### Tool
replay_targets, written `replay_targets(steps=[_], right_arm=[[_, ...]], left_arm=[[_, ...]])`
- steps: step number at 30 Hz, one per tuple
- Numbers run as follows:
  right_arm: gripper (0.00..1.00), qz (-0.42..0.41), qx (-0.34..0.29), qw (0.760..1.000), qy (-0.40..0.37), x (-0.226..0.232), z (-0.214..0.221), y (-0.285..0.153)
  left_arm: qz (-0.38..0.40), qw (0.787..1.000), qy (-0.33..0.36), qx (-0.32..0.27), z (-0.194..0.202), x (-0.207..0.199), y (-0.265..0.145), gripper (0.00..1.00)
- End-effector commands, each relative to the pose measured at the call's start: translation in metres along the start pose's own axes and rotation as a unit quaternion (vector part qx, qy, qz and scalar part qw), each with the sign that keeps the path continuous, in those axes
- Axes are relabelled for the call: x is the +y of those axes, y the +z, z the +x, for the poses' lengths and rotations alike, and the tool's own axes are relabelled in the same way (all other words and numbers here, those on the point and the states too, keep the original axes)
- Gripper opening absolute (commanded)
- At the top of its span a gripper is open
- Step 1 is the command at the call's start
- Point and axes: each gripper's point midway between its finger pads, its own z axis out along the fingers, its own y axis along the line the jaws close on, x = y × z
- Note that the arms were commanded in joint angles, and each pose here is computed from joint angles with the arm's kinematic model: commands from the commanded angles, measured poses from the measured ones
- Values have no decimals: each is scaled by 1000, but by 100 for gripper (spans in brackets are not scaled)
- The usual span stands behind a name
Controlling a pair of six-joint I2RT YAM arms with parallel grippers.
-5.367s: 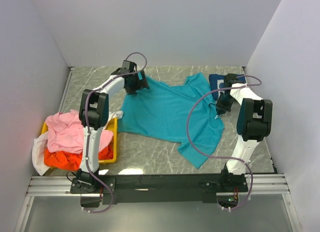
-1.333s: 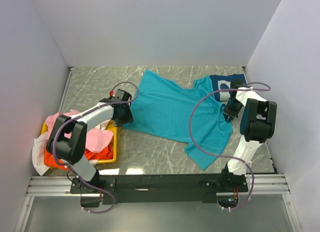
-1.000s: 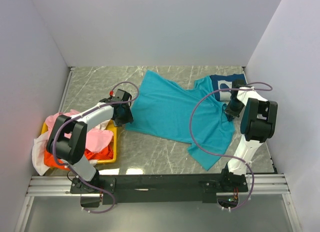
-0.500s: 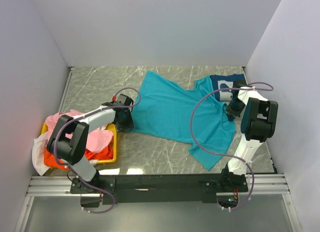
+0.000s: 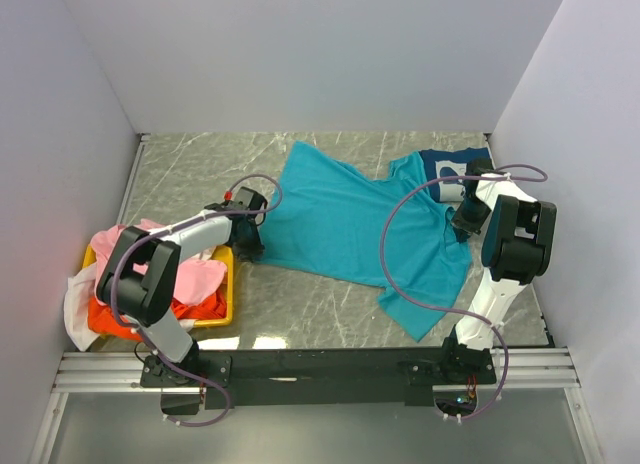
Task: Fold and stack the t-shirts
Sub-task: Flatten the tshirt out
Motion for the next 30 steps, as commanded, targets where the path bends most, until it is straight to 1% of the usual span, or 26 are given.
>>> replay_targets(steps=[1,2,5,6,8,9,10,11,14,15,18,25,27,28,29,30], right_arm=[[2,8,-5,1000,12,-3,-8,9],[2,7,-4,1000,12,-3,-7,8],[1,3,-6,1000,12,-1,-9,5],[1,2,-6,1000,12,-1,-9,4],[1,-1,-6,1000,14,0,-10,2],[1,-3,-7,1000,14,0,-10,1],[2,-5,-7,1000,14,1,-10,0],[1,-4,-5,1000,15,1,-10,0],[1,-8,-2,1000,13,2,-8,-1],[1,-8,-1,1000,14,3,-7,-1],[1,-10,1,1000,11,4,-4,-1],[2,-24,0,1000,0,19,4,-9],[8,-32,-1,999,-4,25,6,-13],[12,-35,-1,999,-11,30,9,-17],[28,-39,-6,999,-14,33,9,-23],[37,-41,-10,999,-17,36,9,-27]], left_arm=[[-7,1000,-2,11,6,1,16,25],[-7,1000,-1,14,7,0,18,24],[-8,1000,1,16,8,1,21,14],[-9,1000,2,14,7,0,21,9],[-14,1000,8,6,1,1,19,4],[-16,1000,9,-9,-10,-3,16,1],[-24,1000,17,-11,-14,-1,12,0],[-18,999,17,-26,-29,-9,6,0],[-46,998,26,-41,-48,-6,-2,0],[-45,997,24,-54,-61,-10,-7,0],[-48,997,25,-62,-75,-9,-15,0],[-51,996,14,-65,-85,15,-24,0],[-47,997,9,-68,-89,21,-25,0],[-45,997,10,-68,-89,22,-25,0],[-41,997,10,-65,-89,21,-25,0],[-37,997,11,-65,-89,20,-25,0]])
